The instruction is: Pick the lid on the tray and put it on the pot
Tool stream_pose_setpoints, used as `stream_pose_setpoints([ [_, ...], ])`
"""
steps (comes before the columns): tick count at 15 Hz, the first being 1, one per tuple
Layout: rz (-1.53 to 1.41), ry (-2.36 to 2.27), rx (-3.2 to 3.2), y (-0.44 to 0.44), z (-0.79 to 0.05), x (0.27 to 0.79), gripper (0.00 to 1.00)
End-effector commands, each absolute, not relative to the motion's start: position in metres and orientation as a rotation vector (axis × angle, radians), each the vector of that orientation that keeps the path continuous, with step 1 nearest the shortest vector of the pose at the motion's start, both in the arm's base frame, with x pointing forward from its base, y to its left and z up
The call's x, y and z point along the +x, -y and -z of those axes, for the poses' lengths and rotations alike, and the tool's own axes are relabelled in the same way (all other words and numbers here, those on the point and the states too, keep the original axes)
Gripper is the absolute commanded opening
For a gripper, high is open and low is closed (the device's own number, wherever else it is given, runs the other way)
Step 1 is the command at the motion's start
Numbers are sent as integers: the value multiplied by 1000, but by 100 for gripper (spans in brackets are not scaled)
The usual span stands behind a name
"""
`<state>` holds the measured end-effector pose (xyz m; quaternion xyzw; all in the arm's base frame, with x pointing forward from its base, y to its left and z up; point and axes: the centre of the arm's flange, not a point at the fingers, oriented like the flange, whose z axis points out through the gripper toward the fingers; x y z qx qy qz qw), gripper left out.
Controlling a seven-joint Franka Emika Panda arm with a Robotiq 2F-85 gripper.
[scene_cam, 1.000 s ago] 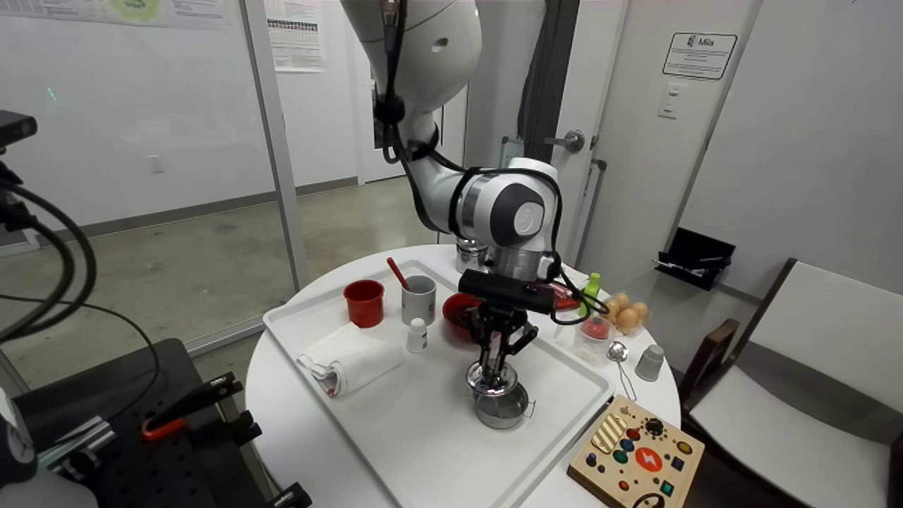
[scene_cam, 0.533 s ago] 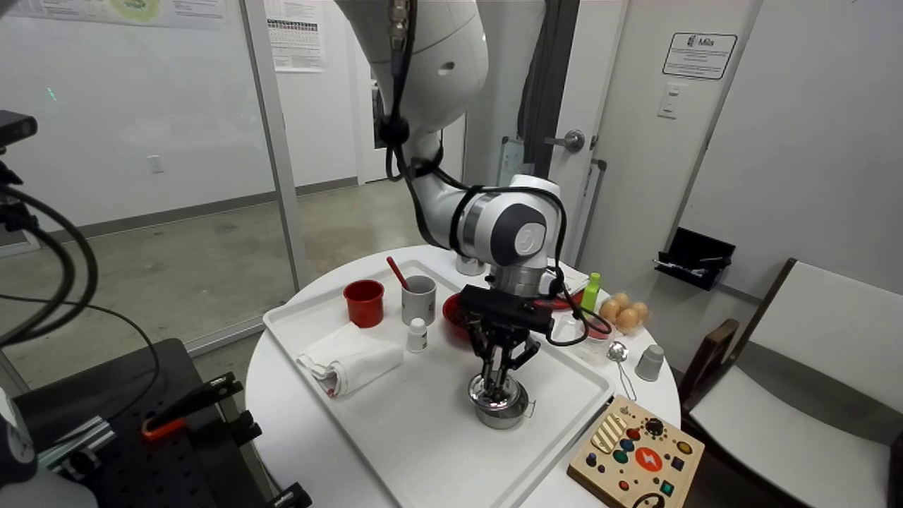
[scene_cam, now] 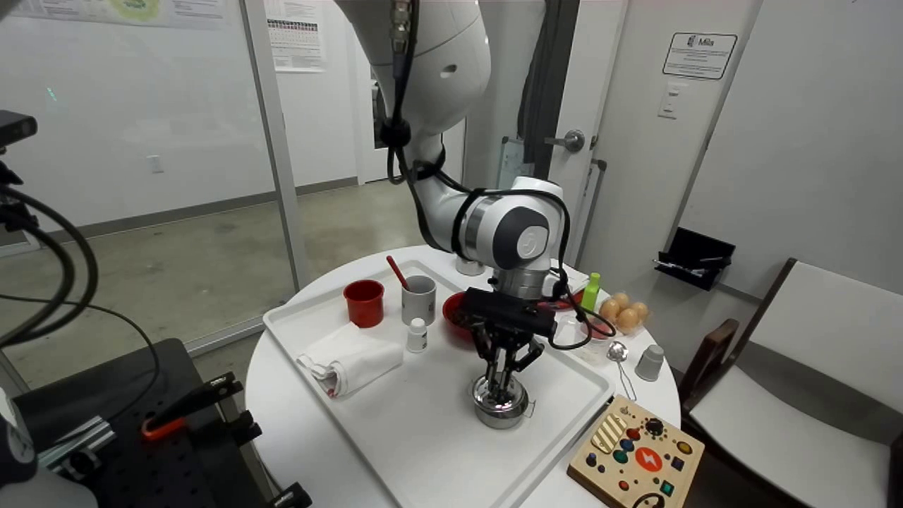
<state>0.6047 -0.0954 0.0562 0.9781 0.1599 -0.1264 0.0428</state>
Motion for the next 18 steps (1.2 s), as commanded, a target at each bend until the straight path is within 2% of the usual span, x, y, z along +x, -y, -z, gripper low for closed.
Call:
stream_pose_setpoints([
  [1,362,-466,3006,95,-53,607,12],
  [18,358,-472,3019,96,-40,611,12],
])
